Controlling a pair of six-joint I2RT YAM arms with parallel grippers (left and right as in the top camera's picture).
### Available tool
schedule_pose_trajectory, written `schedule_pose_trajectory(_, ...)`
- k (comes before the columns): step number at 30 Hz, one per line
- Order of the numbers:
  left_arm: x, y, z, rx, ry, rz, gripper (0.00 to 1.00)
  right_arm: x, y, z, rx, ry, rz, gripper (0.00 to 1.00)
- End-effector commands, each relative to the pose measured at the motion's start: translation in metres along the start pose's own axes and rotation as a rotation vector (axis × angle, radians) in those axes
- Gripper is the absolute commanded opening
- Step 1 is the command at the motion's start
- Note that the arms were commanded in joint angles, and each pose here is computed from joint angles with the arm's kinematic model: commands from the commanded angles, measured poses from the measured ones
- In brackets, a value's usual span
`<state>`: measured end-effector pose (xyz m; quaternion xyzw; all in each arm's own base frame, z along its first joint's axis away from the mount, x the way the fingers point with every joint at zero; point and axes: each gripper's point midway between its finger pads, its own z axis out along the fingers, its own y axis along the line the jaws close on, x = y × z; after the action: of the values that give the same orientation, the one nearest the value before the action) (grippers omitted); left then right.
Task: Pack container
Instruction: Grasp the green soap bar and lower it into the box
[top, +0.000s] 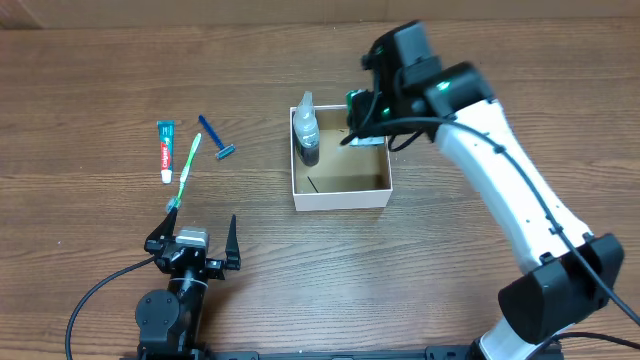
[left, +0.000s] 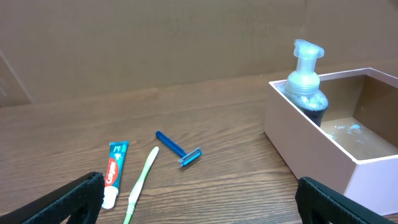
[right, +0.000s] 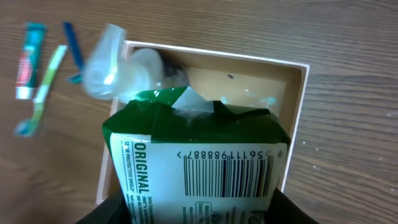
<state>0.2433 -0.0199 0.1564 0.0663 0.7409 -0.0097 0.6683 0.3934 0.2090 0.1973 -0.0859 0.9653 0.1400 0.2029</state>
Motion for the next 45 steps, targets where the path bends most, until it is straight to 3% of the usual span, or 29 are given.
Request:
schedule_pose_trajectory(1,0.001,0.003,0.0,-0.016,-0.004,0.015,1.0,0.0,-0.024,0.02,0.138,-0.047,0.07,0.41)
schedule_pose_trajectory(10,0.001,0.003,0.0,-0.017,-0.004,0.015,1.0,0.003,-0.032,0.065,0.126,-0.108,0.082,0.42)
schedule_pose_trajectory(23,0.001,0.003,0.0,-0.016,-0.004,0.015,1.0,0.027,-0.045,0.134,0.155,0.008,0.084,0.42)
schedule_pose_trajectory(26,0.001,0.003,0.0,-0.017,-0.004,0.015,1.0,0.03,-0.047,0.141,0.158,0.017,0.085,0.43)
schedule_pose_trajectory(32,0.001,0.003,0.0,-0.016,-0.004,0.015,1.0,0.029,-0.047,0.142,0.158,0.016,0.083,0.56)
schedule_pose_trajectory(45,0.001,0.003,0.0,-0.016,-0.004,0.015,1.0,0.022,-0.042,0.135,0.147,0.014,0.081,0.61)
